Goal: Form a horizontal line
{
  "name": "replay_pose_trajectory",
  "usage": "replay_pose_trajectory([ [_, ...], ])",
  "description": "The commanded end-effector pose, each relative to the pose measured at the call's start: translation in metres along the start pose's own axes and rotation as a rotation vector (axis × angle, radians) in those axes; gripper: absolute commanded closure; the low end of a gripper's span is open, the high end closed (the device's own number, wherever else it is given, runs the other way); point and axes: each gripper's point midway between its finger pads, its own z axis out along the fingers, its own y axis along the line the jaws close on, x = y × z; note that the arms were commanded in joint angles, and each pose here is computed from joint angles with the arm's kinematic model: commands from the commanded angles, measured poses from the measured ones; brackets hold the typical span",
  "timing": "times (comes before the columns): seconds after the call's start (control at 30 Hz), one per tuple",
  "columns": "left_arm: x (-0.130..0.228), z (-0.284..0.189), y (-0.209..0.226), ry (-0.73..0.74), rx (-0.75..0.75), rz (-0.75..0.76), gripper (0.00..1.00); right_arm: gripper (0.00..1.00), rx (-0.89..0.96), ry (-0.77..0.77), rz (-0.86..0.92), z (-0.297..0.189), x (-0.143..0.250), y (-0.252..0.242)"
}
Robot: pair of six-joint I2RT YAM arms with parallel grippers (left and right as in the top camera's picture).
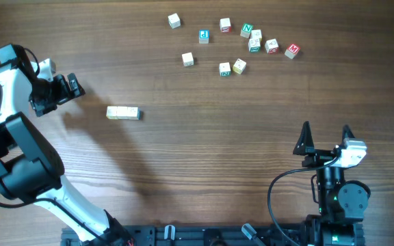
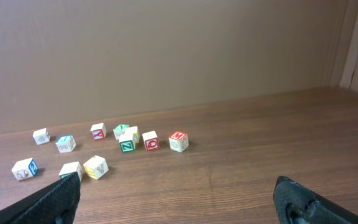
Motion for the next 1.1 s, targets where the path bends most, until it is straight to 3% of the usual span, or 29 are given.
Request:
replay_pose_trajectory([
  [0.0,-0.013,-0.034,-0.018,-0.09,0.003,0.044,0.0,0.0,-0.009,-0.006,-0.018,0.0,-0.001,0.001],
  [0.17,-0.018,-0.158,-0.087,-0.396,0.03,0.205,0.0,0.0,-0.009,-0.006,-0.018,0.0,-0.001,0.001],
  [0.2,-0.006,-0.203,-0.12,-0.507,0.059,0.286,0.0,0.0,-0.009,-0.006,-0.018,0.0,-0.001,0.001],
  [0.3,0.04,-0.278,-0.188,-0.699,0.131,0.502,0.0,0.0,-0.009,-0.006,-0.018,0.0,-0.001,0.001],
  [0.37,0.074,-0.323,-0.211,-0.837,0.115,0.659,0.0,0.0,-0.009,-0.006,-0.018,0.0,-0.001,0.001],
  [0.43,0.112,-0.366,-0.222,-0.956,0.186,0.721,0.0,0.0,-0.009,-0.006,-0.018,0.0,-0.001,0.001],
  [0.53,0.145,-0.402,-0.206,-1.062,0.197,0.713,0.0,0.0,-0.009,-0.006,-0.018,0.0,-0.001,0.001],
  [0.63,0.175,-0.411,-0.195,-1.068,0.229,0.713,0.0,0.0,-0.009,-0.006,-0.018,0.0,-0.001,0.001],
  [0.8,0.217,-0.385,-0.195,-1.013,0.347,0.782,0.0,0.0,-0.009,-0.006,-0.018,0.0,-0.001,0.001],
  [0.9,0.229,-0.351,-0.192,-1.126,0.399,0.812,0.0,0.0,-0.009,-0.006,-0.018,0.0,-0.001,0.001],
  [1.07,0.217,-0.282,-0.188,-1.334,0.443,0.782,0.0,0.0,-0.009,-0.006,-0.018,0.0,-0.001,0.001],
])
